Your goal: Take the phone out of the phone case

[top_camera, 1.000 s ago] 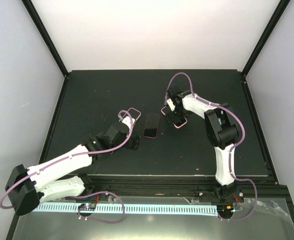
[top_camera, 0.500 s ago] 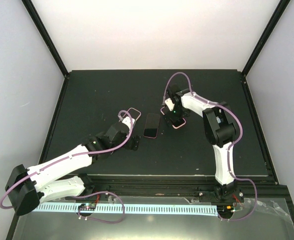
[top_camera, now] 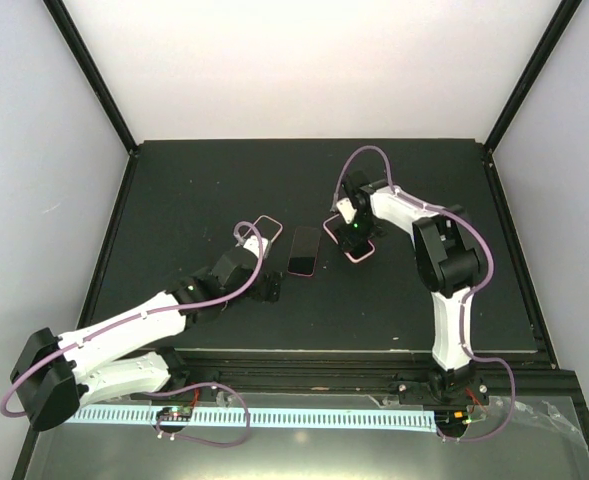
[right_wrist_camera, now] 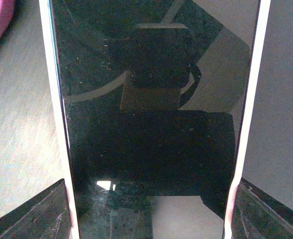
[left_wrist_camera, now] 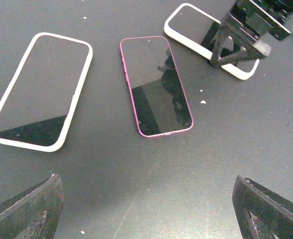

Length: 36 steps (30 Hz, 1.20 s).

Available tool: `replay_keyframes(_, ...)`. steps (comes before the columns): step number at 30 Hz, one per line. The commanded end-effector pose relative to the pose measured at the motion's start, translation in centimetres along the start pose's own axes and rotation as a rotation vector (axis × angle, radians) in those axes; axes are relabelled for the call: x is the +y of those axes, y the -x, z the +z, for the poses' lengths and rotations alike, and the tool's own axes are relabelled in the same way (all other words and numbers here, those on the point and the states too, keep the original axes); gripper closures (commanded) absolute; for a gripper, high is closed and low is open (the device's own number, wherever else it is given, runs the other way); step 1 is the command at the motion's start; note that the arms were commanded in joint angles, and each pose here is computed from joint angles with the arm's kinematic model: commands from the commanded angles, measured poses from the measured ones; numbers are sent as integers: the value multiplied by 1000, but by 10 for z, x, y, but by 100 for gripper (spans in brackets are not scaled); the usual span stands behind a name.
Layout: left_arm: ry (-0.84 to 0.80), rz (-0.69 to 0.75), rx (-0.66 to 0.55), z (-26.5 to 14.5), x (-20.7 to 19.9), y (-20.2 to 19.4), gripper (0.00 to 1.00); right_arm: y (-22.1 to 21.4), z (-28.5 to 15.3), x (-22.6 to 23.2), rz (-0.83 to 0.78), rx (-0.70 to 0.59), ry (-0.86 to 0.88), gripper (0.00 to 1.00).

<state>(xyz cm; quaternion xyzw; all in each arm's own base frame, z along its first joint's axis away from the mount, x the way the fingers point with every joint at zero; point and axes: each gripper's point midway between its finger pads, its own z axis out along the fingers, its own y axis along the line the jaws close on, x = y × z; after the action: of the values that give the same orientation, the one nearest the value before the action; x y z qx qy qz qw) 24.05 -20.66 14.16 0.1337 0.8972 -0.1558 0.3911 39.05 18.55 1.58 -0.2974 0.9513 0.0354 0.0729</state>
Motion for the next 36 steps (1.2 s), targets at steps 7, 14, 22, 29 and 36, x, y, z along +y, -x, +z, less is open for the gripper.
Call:
replay_keyframes(7, -228, -297, -83, 12, -36, 39, 7, -40, -73, 52, -71, -216, 210, 41)
replay_keyframes(14, -419, -392, -88, 32, -79, 80, 15, -43, -101, 76, -83, -385, 312, 43)
replay_keyframes(22, -554, -545, -96, 57, -106, 101, 25, -40, -121, 85, -76, -433, 356, 43)
replay_keyframes(29, -596, -609, -36, 86, -120, 98, 45, -42, -130, 90, -78, -451, 390, 43)
replay_keyframes(36, -591, -615, -14, 96, -122, 93, 60, -42, -127, 88, -88, -448, 369, 43)
